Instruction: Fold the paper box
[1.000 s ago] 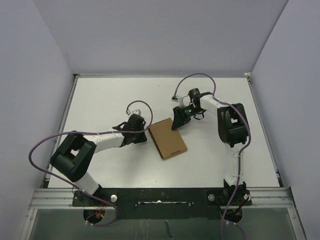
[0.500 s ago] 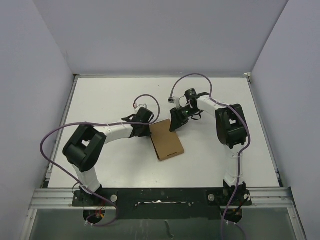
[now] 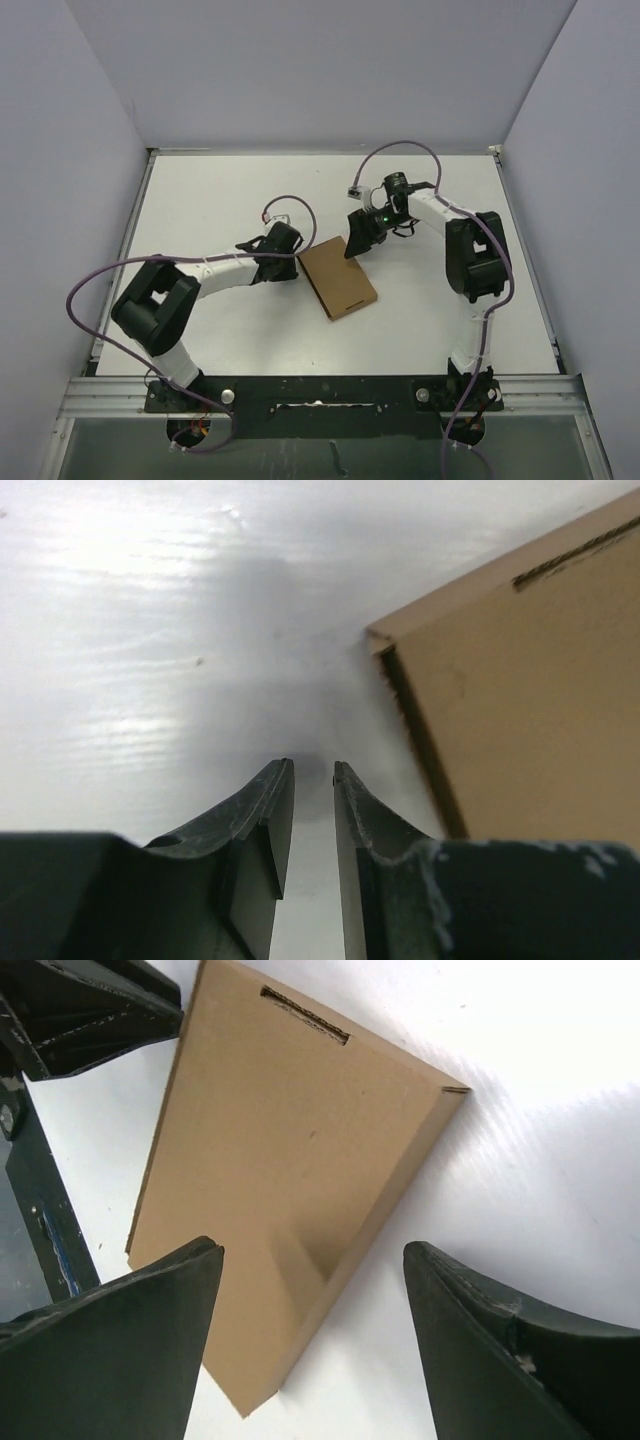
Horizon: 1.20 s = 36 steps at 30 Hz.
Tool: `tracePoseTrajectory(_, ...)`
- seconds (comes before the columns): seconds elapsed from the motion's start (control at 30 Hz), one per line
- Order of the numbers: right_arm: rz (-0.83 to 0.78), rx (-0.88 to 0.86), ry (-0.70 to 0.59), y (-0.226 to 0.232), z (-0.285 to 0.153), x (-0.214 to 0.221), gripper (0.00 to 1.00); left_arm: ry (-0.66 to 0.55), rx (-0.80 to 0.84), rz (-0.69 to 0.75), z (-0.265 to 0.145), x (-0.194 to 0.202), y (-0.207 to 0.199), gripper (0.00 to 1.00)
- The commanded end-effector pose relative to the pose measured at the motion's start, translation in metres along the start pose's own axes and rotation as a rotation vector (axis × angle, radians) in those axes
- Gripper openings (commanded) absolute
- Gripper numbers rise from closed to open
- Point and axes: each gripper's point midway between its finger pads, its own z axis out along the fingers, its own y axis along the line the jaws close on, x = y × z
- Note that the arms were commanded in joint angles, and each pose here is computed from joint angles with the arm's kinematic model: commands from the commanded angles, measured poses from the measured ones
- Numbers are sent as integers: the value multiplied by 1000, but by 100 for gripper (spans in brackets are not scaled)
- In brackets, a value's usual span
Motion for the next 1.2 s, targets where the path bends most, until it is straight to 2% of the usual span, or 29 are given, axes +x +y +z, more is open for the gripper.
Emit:
tracePoseTrajectory(0.0,-126,1,-175,17,-53,-40,76,-72,117,-16,-38,-21,-7,23)
tracePoseTrajectory(0.23,-287,47,-299,35,-99,-45,72,-126,330,37,-76,-15,-21,24)
tracePoseTrajectory(0.37,-479,60,-378,64,-114,-40,71,-193,456,38,-99,-16,-29,32)
tracePoseTrajectory(0.43,-592,49,-417,80,-120,-33,71,-236,516,27,-111,-19,-33,42)
tracePoseTrajectory(0.53,-690,13,-513,91,-139,-18,71,-282,621,-19,-124,-19,-36,69)
tracePoseTrajectory(0.6,-719,-1,-569,93,-152,-8,71,-309,716,-56,-134,-19,-41,80)
tracePoseTrajectory(0.63,-720,11,-585,92,-158,-5,71,-308,759,-76,-137,-16,-43,82)
tracePoseTrajectory(0.8,-777,71,-582,92,-167,8,71,-238,818,-136,-142,-6,-50,82)
tracePoseTrajectory(0.9,-782,129,-558,85,-166,12,70,-170,754,-123,-140,7,-53,81)
tracePoseTrajectory(1.0,-785,168,-528,75,-162,18,68,-165,697,-112,-141,19,-56,80)
tracePoseTrajectory(1.17,-837,192,-411,66,-139,28,66,-154,664,-220,-141,34,-65,76)
